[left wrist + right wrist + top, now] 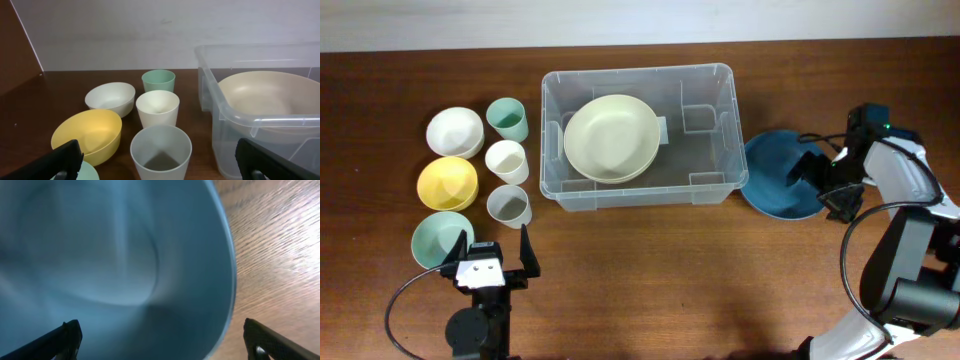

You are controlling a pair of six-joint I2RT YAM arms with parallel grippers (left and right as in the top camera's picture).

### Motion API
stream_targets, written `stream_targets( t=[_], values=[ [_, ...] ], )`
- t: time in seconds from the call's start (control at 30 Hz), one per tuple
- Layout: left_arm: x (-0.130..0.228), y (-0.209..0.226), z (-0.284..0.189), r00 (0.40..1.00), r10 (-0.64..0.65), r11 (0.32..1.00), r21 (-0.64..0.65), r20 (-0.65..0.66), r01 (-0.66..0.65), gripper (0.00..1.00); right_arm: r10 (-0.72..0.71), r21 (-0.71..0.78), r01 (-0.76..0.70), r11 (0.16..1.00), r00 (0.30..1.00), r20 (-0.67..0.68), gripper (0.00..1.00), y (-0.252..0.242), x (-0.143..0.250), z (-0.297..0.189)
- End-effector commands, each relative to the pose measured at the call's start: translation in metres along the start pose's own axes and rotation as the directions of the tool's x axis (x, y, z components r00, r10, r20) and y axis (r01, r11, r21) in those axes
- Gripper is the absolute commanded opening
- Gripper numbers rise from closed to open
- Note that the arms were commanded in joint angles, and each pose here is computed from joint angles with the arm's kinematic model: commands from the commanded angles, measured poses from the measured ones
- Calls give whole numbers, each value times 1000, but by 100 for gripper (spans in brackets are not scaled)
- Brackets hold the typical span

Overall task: Pack container
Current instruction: 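Close the right gripper on the blue plate's rim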

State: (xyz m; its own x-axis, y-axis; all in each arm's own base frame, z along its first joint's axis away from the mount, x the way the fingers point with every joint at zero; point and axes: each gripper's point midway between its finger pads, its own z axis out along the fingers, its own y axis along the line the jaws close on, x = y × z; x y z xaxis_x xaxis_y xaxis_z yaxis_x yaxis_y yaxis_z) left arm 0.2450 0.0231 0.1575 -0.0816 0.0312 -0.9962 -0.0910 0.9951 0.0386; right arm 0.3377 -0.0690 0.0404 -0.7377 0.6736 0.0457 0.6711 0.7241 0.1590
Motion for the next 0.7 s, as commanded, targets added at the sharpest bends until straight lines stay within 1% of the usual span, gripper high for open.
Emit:
stream_targets(
  t=[0.0, 0.43, 0.67],
  values=[
    [1, -1, 0, 1000, 15, 1000, 3, -1, -15, 100, 36, -14, -36, 999, 999, -2, 99, 0, 2, 8],
    [1, -1, 0, 1000, 15, 1000, 3, -1, -15, 100, 39, -60, -36, 998, 998, 50, 99, 9, -10, 12],
    [1, -1, 0, 1000, 15, 1000, 3, -1, -15, 100, 61, -59, -60, 996, 998, 21, 99, 8, -8, 22]
  ],
)
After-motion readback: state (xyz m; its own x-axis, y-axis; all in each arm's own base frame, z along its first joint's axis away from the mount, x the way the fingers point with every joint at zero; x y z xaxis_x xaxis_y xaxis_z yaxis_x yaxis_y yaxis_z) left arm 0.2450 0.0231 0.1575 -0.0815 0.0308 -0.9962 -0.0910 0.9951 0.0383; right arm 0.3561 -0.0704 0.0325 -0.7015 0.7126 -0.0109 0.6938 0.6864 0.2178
